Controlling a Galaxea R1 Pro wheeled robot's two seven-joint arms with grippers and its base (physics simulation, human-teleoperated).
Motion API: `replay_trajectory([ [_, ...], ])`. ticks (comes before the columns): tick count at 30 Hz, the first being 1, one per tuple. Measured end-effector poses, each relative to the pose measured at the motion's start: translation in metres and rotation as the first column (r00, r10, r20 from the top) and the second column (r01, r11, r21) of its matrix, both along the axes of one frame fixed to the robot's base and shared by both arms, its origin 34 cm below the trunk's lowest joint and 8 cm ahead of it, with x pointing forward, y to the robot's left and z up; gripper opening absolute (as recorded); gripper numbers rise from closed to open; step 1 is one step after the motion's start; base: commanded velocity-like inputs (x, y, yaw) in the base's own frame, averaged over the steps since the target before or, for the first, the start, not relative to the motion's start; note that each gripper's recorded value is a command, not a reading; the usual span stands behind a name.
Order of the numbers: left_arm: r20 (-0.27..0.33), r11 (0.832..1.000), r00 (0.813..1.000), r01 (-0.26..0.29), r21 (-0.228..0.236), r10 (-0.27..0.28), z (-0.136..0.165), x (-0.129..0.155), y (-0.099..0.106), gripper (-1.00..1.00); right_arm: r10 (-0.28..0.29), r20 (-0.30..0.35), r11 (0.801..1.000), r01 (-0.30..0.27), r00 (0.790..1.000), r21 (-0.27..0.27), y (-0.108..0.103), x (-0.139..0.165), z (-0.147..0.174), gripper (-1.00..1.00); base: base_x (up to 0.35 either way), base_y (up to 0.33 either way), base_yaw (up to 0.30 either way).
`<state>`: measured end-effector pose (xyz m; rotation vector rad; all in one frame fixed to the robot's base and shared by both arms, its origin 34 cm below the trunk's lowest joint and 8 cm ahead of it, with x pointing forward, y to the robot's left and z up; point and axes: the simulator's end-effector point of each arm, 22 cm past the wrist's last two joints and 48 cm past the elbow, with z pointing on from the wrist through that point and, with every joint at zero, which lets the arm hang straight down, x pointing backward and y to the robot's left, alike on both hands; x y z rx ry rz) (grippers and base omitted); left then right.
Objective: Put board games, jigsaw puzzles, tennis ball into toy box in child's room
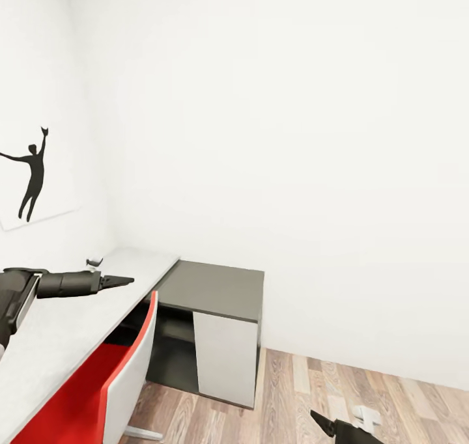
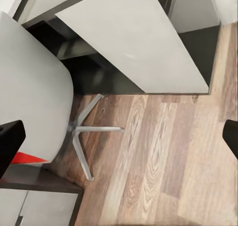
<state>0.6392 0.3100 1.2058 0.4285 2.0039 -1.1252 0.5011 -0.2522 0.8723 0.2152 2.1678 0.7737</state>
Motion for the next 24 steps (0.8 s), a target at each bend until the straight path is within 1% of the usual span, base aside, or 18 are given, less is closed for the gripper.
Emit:
replay_trajectory([
  [9,0.017,1.0,1.0,0.002,0.007,-0.002,0.003,-0.0033,0.0023,1.0,-0.006,0.015,1.0,0.006,1.0,-0.003,-0.0015,0.0009,0.002,1.0,-0.132,0.008,-0.253],
  [19,0.024,1.0,1.0,0.003,0.006,-0.003,0.0054,-0.0066,0.0024,1.0,-0.007,0.023,1.0,0.007,1.0,-0.003,-0.0014,0.0019,0.0043,1.0,-0.171,0.075,-0.253],
  [24,0.03,1.0,1.0,0.003,0.004,-0.003,0.0085,-0.0081,0.0025,1.0,-0.007,0.028,1.0,0.007,1.0,-0.003,-0.0015,0.0024,0.0062,1.0,-0.078,0.021,-0.253],
])
